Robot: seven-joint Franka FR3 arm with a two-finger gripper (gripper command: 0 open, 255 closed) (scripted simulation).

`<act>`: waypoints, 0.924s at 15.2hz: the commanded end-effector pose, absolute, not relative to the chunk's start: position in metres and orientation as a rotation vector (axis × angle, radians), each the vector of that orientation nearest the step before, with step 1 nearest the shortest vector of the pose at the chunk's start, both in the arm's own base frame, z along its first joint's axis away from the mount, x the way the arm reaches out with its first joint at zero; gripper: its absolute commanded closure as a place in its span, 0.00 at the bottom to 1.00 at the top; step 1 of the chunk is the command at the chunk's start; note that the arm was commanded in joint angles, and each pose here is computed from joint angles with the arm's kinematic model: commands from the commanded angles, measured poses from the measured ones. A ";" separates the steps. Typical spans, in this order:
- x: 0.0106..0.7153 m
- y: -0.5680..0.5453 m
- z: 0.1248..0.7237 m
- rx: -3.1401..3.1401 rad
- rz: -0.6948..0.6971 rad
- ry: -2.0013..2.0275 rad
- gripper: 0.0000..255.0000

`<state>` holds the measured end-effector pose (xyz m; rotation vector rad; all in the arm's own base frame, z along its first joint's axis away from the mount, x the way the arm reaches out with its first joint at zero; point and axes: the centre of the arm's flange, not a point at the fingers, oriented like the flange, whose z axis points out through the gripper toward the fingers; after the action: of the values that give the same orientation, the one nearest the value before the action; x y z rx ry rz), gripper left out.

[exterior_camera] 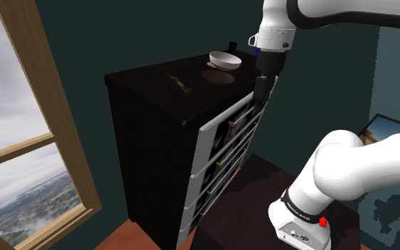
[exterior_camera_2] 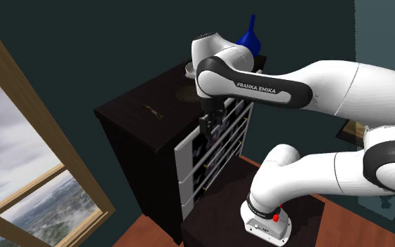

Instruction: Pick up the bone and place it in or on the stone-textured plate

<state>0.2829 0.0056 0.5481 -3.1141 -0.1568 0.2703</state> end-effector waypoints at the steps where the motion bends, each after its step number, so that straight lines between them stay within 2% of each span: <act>1: 0.283 0.006 0.548 -3.114 0.270 -0.157 0.00; 14: 0.442 0.010 0.537 -3.094 0.146 -0.137 0.00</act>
<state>0.4264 0.0099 0.5371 -3.0956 -0.1383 0.1567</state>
